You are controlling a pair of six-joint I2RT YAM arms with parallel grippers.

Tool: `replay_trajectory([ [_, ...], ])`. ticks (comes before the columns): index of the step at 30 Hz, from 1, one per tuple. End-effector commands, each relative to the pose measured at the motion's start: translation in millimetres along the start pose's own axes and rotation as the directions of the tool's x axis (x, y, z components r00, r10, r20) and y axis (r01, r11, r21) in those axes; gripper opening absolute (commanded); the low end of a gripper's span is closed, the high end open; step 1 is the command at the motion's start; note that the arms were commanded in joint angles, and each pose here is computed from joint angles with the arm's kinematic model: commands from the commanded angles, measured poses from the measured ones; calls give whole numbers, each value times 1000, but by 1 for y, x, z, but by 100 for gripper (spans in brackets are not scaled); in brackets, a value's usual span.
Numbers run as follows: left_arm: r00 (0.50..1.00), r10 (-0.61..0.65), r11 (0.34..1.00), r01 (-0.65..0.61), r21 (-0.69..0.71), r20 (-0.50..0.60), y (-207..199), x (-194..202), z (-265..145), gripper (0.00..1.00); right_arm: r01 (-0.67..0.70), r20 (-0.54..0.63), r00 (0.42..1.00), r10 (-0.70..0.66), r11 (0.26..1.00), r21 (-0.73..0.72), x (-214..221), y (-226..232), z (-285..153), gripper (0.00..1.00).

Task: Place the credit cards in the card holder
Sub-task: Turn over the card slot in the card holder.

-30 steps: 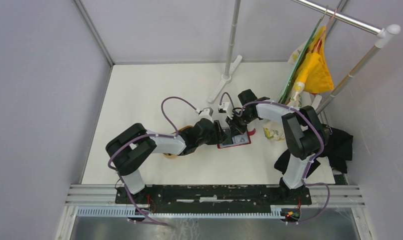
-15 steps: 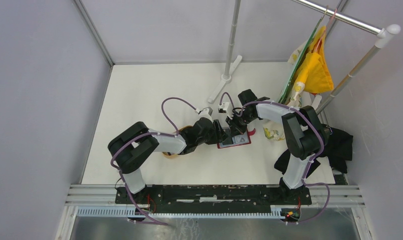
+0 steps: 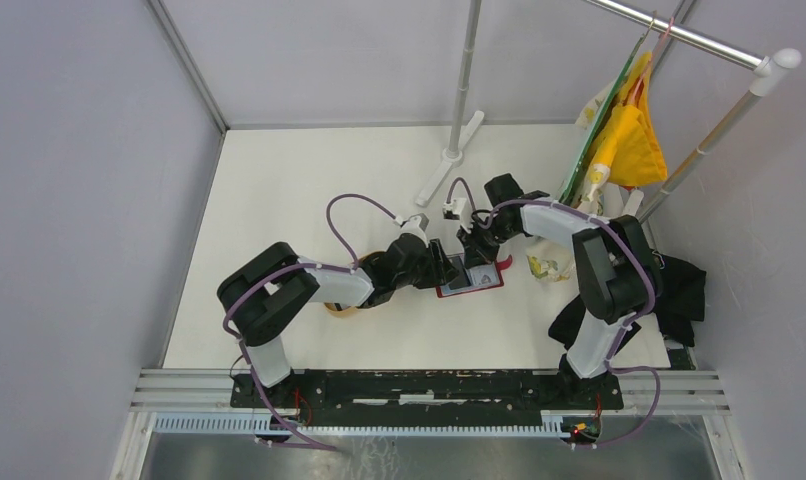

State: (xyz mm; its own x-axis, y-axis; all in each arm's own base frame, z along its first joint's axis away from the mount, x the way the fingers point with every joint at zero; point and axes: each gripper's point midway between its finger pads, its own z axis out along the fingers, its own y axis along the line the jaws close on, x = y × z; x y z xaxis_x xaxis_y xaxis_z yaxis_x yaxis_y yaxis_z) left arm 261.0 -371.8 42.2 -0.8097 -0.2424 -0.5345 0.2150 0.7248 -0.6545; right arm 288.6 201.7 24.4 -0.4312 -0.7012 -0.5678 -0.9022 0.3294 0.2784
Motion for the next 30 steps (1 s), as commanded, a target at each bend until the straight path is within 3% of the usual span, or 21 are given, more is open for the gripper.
replay_trajectory([
  [1,999,6,997,-9,77,38,-28,-18,0,55,64,121,990,-70,996,54,-33,-4,-33,10],
  [13,1000,19,989,-21,147,15,-45,-18,6,54,72,182,979,-91,991,109,-44,-9,-56,13],
  [23,1000,4,993,-6,119,16,-36,-15,6,54,0,32,999,-5,990,143,-8,-31,-35,7],
  [30,1000,-2,993,-2,122,30,-35,-16,2,54,-24,-6,1000,25,996,88,3,-26,-20,4],
])
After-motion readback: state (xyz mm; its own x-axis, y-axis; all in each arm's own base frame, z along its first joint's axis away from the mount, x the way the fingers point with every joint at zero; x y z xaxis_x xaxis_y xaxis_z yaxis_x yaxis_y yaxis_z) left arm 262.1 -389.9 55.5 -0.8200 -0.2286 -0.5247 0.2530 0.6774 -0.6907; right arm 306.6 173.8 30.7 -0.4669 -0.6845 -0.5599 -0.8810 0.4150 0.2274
